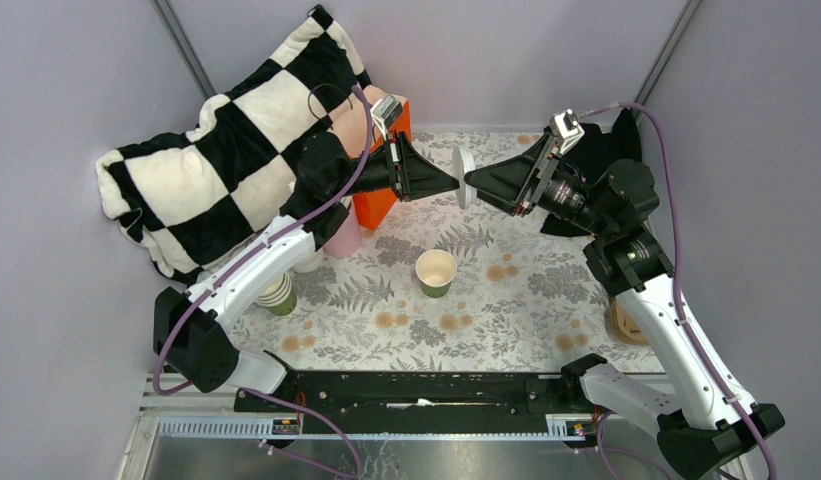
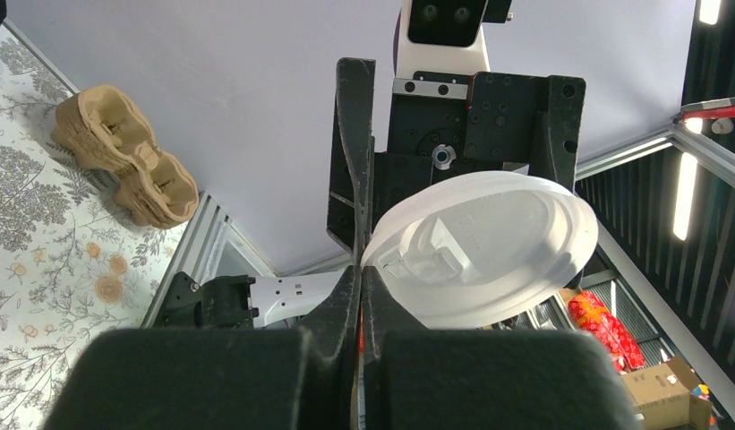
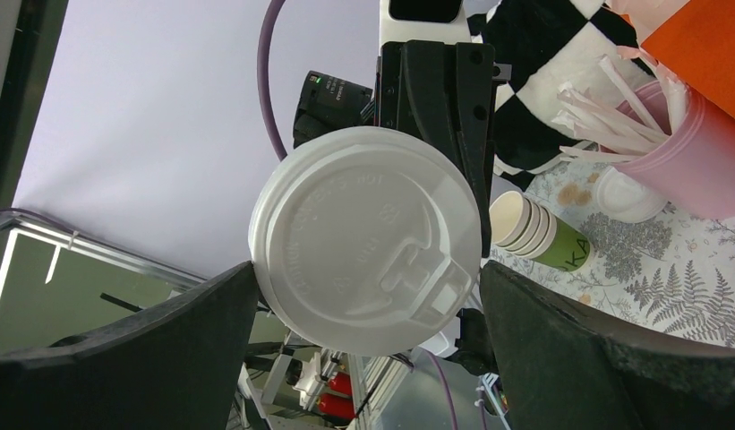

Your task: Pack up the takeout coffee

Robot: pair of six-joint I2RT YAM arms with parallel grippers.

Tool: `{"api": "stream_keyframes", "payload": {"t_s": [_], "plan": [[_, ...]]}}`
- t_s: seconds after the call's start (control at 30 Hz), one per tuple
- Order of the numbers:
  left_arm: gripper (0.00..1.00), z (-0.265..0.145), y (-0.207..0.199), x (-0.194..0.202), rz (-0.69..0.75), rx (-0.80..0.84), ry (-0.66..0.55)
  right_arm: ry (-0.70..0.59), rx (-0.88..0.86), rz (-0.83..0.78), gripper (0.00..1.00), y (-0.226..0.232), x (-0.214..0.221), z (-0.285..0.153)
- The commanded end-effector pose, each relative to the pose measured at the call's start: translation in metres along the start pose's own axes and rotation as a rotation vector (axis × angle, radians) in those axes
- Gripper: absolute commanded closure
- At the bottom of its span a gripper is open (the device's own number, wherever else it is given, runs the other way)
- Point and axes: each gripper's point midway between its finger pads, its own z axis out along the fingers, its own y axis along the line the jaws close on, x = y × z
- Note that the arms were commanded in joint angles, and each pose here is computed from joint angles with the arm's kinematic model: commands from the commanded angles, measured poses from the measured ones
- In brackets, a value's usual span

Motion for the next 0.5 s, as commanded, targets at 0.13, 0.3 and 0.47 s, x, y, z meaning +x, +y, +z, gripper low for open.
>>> {"api": "stream_keyframes", "payload": {"t_s": [0.13, 0.3, 0.47], "plan": [[1.0, -0.0031, -0.0246, -0.0051, 0.077, 0.059, -0.012, -0.016, -0.085, -0.045, 0.0, 0.0262, -0.0044, -0.0024], [1.0, -0.0035, -0.0259, -0.0056, 0.079, 0.063, -0.015, -0.016, -0.087, -0.044, 0.0, 0.0269, -0.0045, -0.0023], [1.0, -0.0038, -0.0274, -0.0051, 0.08, 0.065, -0.014, -0.011, -0.076, -0.035, 0.0, 0.0234, -0.0041, -0.001]]}}
